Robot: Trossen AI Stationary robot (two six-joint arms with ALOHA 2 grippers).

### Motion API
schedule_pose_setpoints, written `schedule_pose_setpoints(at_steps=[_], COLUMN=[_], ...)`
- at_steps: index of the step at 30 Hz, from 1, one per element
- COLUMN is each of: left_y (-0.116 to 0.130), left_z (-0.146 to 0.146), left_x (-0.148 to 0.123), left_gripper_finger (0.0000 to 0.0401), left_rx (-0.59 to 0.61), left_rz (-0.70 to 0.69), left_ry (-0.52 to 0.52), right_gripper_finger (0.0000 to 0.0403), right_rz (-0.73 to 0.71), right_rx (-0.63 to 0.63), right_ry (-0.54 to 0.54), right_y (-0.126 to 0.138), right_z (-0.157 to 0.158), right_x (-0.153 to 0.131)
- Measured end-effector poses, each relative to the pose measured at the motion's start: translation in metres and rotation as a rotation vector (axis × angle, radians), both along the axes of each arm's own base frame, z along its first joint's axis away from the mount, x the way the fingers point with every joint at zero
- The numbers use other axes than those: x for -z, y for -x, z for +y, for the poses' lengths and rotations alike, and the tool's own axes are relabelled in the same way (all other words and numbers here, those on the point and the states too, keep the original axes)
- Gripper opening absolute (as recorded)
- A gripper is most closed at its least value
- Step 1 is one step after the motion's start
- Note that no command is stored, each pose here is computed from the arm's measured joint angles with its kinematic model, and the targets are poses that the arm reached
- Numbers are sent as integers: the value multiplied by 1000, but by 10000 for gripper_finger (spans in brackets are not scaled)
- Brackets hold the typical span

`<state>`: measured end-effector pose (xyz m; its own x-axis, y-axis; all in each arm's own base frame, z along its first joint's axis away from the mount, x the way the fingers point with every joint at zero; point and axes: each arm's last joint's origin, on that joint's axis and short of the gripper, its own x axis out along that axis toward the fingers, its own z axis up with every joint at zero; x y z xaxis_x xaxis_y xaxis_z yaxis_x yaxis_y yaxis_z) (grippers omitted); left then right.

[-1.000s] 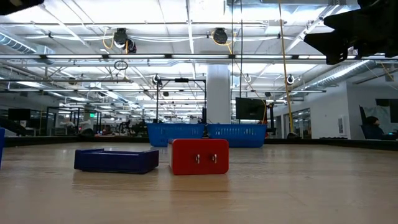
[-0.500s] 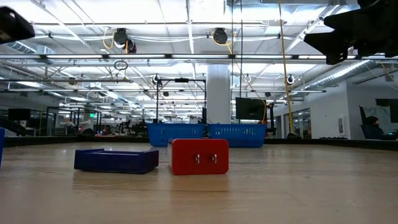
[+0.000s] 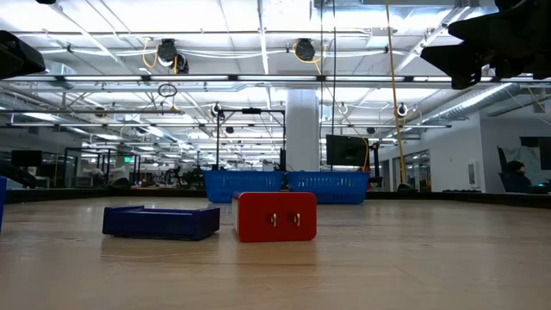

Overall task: Pick & Place Office items
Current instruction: Put the blue timer into the left blue bin

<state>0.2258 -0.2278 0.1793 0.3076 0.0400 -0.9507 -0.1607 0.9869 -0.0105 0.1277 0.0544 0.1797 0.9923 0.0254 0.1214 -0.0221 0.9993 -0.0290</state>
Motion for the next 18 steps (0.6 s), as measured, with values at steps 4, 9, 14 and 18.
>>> schedule_pose_setpoints(at_steps=[4, 9, 14, 18], left_y=[0, 2, 5, 10], left_z=[0, 3, 6, 10], left_x=[3, 15, 21, 28], left_gripper_finger=[230, 230, 230, 230], left_rx=[-1, -20, -47, -56], left_rz=[-15, -25, -13, 5], left_ry=[11, 32, 28, 12], right_gripper_finger=[281, 281, 281, 281], right_rz=[0, 1, 0, 0], right_rx=[1, 0, 1, 0], right_ry=[0, 1, 0, 0], right_y=[0, 0, 0, 0], right_z=[0, 0, 0, 0], right_x=[0, 0, 0, 0])
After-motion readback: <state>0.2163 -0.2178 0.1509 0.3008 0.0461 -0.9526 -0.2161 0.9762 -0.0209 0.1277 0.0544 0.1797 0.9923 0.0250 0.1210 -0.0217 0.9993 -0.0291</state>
